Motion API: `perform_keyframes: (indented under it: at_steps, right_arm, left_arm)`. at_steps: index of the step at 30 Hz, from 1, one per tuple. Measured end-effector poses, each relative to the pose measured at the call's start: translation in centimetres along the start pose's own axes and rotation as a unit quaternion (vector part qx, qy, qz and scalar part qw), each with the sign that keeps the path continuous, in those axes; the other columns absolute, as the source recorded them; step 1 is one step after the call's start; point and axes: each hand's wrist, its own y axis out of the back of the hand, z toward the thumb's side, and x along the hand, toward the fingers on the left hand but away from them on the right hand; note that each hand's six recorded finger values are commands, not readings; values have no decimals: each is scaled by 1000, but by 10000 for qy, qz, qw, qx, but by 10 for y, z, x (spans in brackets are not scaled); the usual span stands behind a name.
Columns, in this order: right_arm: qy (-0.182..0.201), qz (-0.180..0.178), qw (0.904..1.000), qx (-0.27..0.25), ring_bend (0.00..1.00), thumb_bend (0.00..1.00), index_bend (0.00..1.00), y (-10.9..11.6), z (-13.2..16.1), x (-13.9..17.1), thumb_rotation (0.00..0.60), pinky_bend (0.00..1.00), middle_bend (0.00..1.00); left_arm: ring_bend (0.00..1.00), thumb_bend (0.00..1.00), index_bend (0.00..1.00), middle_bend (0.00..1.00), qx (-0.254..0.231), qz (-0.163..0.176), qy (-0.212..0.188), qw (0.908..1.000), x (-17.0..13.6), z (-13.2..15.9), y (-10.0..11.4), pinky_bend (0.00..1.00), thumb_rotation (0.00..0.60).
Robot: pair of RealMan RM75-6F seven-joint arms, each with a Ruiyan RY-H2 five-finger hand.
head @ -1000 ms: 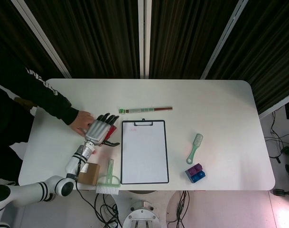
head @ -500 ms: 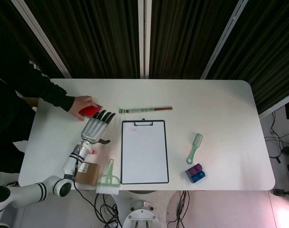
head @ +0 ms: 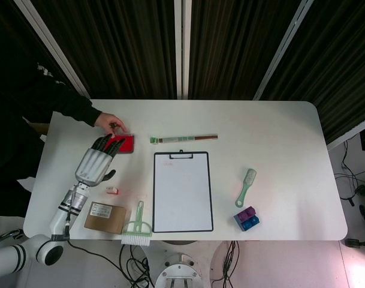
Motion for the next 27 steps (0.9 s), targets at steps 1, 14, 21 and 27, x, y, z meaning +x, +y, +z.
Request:
perform_keyframes:
  at_steps: [1,14,21,27]
  right_arm:
    - [10,-11,10000,-4,0,224,0,1,0,0,600,0,0]
    - [168,-135,9998,-39,0,245,0,4,8,-3,600,0,0]
    - [149,-177,9997,-49,0,250,0,3,8,-2,600,0,0]
    - [145,-179,9997,-52,0,254,0,3,8,-2,600,0,0]
  left_arm:
    - [58,226,152,204,-35,29,10,10000,-5,-2,2,201,600]
    - [99,209,216,204,-528,-137,603,9967,-67,-58,-6,203,600]
    - [99,160,207,204,-634,-135,807,9946,-76,-73,-11,202,600]
    - [99,125,206,204,-759,-164,744,9942,-78,-70,-13,202,600]
